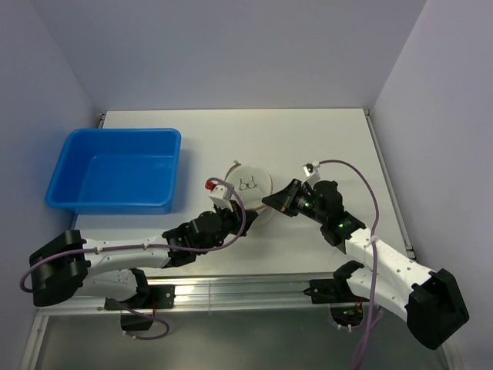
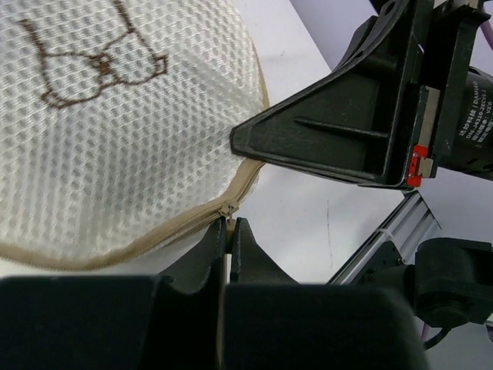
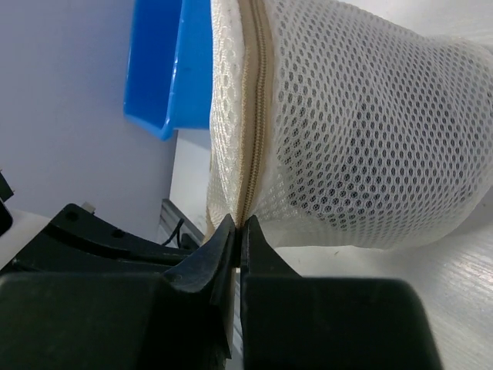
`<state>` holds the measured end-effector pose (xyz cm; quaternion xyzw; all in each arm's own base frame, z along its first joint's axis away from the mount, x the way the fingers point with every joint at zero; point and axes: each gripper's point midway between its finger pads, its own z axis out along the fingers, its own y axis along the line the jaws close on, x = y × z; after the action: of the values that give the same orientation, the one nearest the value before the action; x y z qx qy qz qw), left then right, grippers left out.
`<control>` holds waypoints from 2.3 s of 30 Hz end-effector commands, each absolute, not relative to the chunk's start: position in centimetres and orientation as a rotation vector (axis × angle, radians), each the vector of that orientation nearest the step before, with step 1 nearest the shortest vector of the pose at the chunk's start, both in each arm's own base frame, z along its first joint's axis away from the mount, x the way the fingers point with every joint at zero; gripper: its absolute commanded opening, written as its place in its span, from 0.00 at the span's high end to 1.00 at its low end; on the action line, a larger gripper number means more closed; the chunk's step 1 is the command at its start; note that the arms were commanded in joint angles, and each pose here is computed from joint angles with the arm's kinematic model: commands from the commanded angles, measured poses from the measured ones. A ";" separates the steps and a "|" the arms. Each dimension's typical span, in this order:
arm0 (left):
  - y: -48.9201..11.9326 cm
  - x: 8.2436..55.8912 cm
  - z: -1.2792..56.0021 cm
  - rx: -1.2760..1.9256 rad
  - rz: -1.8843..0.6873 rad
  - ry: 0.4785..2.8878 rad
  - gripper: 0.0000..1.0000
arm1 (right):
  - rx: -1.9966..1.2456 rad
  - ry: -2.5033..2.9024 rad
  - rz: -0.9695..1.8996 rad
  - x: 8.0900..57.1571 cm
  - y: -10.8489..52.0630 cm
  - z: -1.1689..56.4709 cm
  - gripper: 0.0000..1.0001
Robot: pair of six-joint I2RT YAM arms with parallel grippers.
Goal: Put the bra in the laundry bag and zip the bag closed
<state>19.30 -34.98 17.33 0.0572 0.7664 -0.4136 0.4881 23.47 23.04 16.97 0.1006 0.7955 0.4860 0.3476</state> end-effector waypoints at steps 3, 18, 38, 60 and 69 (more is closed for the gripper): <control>-31.2 19.5 15.9 0.106 -0.865 1.890 1.00 | 0.262 1.981 1.153 26.7 20.1 19.0 1.00; -26.9 19.9 18.3 -0.032 -0.866 1.807 1.00 | 0.108 2.023 1.018 35.4 20.2 21.5 1.00; -34.0 19.3 19.7 0.069 -1.070 1.784 1.00 | 0.196 1.917 1.329 22.8 24.3 20.4 0.33; -24.8 20.9 15.9 -0.015 -0.721 1.855 1.00 | 0.348 1.923 1.179 29.9 19.2 18.1 1.00; -22.6 21.0 15.9 -0.090 -0.758 1.843 1.00 | 0.228 1.994 1.075 33.5 18.7 18.7 1.00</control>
<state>20.19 -24.42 18.00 -0.0210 0.7577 -0.3679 0.5386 28.29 22.84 17.96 0.0537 0.7970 0.5078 0.3227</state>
